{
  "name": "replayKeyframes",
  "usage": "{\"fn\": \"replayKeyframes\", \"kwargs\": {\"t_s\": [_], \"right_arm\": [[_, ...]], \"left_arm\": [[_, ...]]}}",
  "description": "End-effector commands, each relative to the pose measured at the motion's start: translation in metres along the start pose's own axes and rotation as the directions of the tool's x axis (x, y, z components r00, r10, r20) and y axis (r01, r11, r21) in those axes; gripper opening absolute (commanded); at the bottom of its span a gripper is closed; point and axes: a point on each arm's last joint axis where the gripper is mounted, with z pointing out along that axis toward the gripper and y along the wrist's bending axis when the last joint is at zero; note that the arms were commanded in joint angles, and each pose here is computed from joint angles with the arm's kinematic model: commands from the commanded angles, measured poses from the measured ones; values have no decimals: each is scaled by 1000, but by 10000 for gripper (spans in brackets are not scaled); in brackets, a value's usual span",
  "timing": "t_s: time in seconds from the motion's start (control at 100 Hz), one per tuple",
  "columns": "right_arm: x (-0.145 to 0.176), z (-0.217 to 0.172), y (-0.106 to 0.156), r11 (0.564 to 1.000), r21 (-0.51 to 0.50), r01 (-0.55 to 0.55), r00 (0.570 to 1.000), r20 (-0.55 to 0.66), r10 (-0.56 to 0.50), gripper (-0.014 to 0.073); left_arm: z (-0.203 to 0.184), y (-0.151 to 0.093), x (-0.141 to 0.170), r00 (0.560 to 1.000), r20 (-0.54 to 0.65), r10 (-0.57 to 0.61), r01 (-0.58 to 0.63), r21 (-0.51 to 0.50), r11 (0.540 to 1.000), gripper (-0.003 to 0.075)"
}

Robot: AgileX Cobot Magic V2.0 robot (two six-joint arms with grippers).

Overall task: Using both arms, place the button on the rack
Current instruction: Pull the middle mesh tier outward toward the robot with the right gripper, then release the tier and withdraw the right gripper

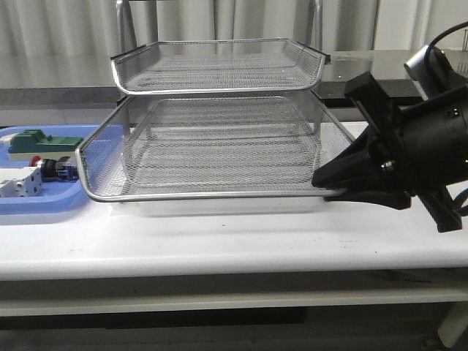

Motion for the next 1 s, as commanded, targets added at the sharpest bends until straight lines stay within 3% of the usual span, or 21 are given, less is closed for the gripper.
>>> {"fn": "replayKeyframes", "kwargs": {"t_s": [0.0, 0.09, 0.16, 0.36, 0.5, 0.77, 0.99], "right_arm": [[-4, -5, 5, 1000, -2, 17, 999, 48, -17, 344], [-4, -5, 6, 999, -9, 35, 998, 47, -35, 468], [-5, -7, 8, 999, -15, 50, 997, 52, -49, 501], [-8, -19, 20, 995, -28, 100, 991, 97, -97, 501], [-9, -33, 29, 982, 0, 189, 974, 127, -188, 501], [-8, -69, 49, 936, 108, 334, 914, 204, -350, 501], [-3, -104, 64, 876, 210, 434, 835, 271, -479, 501]], "left_arm": [[-2, -1, 6, 997, 69, -18, 18, 6, 1000, 4], [-2, -1, 6, 997, 69, -18, 18, 6, 1000, 4], [-2, -1, 6, 997, 69, -18, 18, 6, 1000, 4], [-2, -1, 6, 997, 69, -18, 18, 6, 1000, 4], [-2, -1, 6, 997, 69, -18, 18, 6, 1000, 4], [-2, -1, 6, 997, 69, -18, 18, 6, 1000, 4], [-2, -1, 6, 997, 69, -18, 18, 6, 1000, 4]]}}
